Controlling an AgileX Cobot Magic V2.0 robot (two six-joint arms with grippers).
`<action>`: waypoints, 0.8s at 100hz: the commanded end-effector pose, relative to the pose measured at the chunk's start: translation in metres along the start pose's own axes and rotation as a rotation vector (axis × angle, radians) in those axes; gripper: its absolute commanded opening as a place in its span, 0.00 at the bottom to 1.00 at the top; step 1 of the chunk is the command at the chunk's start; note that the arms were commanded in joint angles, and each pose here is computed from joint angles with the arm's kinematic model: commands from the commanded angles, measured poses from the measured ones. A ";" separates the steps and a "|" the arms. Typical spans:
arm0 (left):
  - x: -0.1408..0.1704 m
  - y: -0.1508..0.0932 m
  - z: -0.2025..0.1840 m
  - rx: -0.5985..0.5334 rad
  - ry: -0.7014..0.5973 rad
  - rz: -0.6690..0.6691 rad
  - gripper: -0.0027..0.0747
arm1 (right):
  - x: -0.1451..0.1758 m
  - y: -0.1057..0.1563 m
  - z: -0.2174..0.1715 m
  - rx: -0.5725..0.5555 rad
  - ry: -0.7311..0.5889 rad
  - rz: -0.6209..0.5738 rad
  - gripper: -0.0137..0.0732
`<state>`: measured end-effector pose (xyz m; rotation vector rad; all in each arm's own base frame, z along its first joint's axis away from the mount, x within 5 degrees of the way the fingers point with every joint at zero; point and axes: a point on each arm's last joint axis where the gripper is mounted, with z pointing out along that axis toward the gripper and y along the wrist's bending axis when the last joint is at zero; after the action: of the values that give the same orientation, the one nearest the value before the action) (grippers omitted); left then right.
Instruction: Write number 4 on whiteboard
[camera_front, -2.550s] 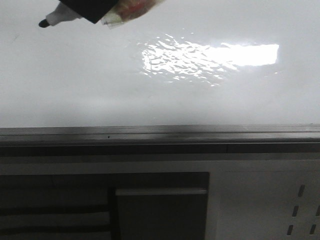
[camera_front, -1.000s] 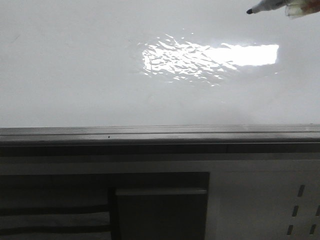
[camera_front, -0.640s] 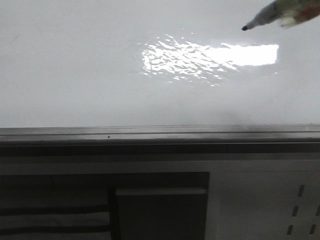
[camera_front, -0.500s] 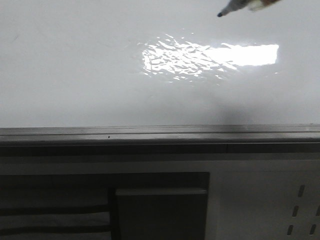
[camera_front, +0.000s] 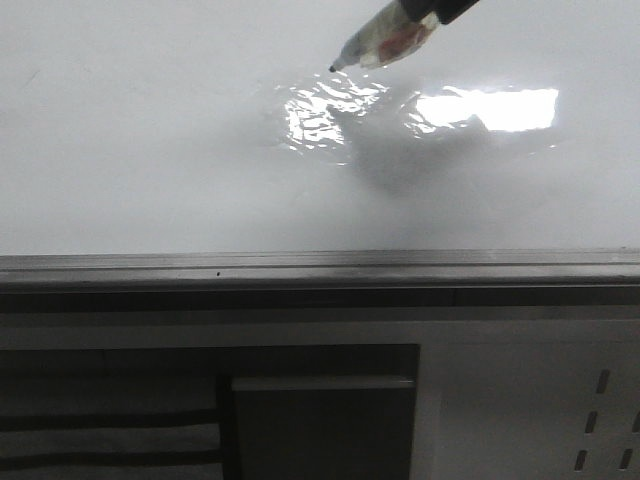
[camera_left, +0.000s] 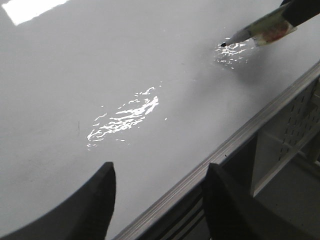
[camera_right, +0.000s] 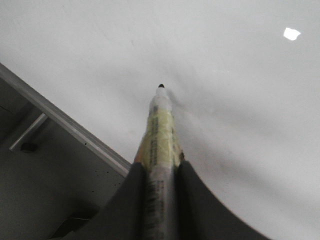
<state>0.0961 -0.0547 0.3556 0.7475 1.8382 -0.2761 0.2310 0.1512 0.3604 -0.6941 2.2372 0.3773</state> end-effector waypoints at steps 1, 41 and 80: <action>-0.013 0.004 -0.005 -0.037 -0.093 -0.032 0.51 | -0.016 0.000 -0.003 0.003 -0.112 0.007 0.08; -0.013 0.004 -0.005 -0.037 -0.093 -0.032 0.51 | 0.000 -0.017 0.019 0.036 0.082 0.036 0.08; -0.013 0.004 -0.005 -0.037 -0.093 -0.032 0.51 | -0.006 -0.007 -0.018 0.013 -0.033 0.011 0.08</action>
<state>0.0961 -0.0547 0.3556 0.7475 1.8382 -0.2761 0.2324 0.1358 0.3553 -0.6693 2.3557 0.3462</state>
